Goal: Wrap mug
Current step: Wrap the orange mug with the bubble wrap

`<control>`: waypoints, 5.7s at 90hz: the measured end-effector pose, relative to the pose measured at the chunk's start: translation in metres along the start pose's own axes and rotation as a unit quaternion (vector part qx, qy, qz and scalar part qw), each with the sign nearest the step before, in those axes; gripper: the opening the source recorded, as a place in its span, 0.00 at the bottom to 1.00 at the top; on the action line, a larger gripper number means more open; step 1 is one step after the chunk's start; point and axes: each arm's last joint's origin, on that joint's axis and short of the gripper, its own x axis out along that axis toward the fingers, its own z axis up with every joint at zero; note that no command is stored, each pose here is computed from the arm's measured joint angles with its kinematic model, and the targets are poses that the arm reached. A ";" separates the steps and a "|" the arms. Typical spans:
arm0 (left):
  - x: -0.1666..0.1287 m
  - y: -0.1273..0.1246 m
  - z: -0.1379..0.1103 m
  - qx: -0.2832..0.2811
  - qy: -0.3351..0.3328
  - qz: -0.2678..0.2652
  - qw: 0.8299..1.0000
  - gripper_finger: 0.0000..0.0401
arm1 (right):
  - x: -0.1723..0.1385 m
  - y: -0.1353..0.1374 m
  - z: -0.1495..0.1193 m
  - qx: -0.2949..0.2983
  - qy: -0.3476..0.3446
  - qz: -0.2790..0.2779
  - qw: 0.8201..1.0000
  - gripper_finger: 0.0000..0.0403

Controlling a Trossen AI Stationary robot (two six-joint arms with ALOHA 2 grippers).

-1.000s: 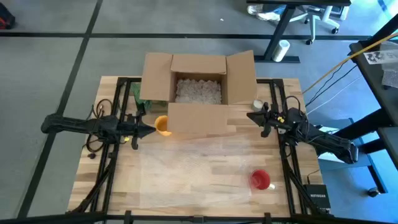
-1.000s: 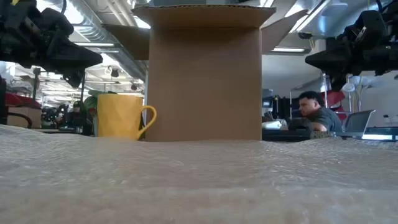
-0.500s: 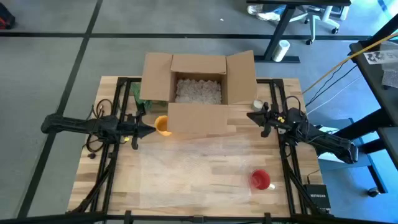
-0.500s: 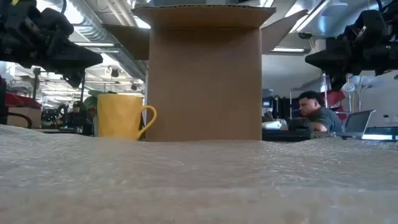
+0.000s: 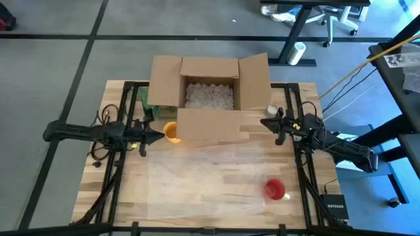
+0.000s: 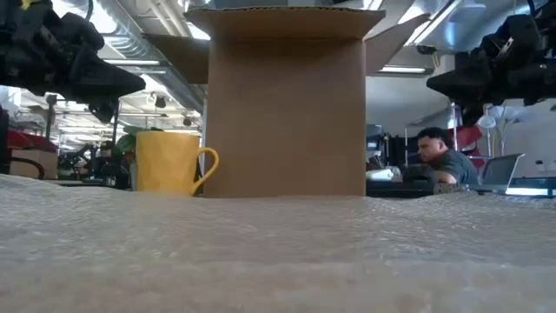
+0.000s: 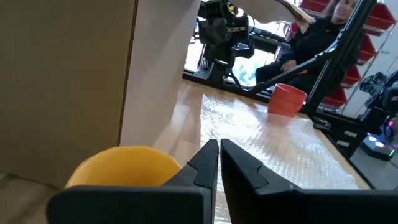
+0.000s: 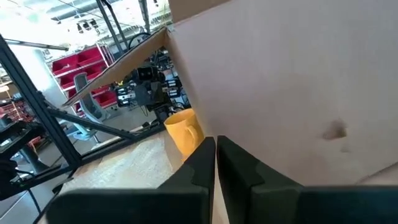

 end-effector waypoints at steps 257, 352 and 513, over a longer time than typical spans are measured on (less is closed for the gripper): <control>0.006 -0.009 0.046 0.045 0.181 0.150 0.971 0.00 | -0.002 0.187 0.005 0.184 0.599 -0.141 0.767 0.29; 0.005 -0.008 0.044 0.011 0.185 0.157 0.970 0.00 | 0.008 0.196 -0.040 0.135 0.643 -0.210 0.724 0.03; 0.006 -0.008 0.047 0.103 0.187 0.144 0.966 0.00 | 0.132 0.195 0.008 0.021 0.487 -0.081 0.870 0.00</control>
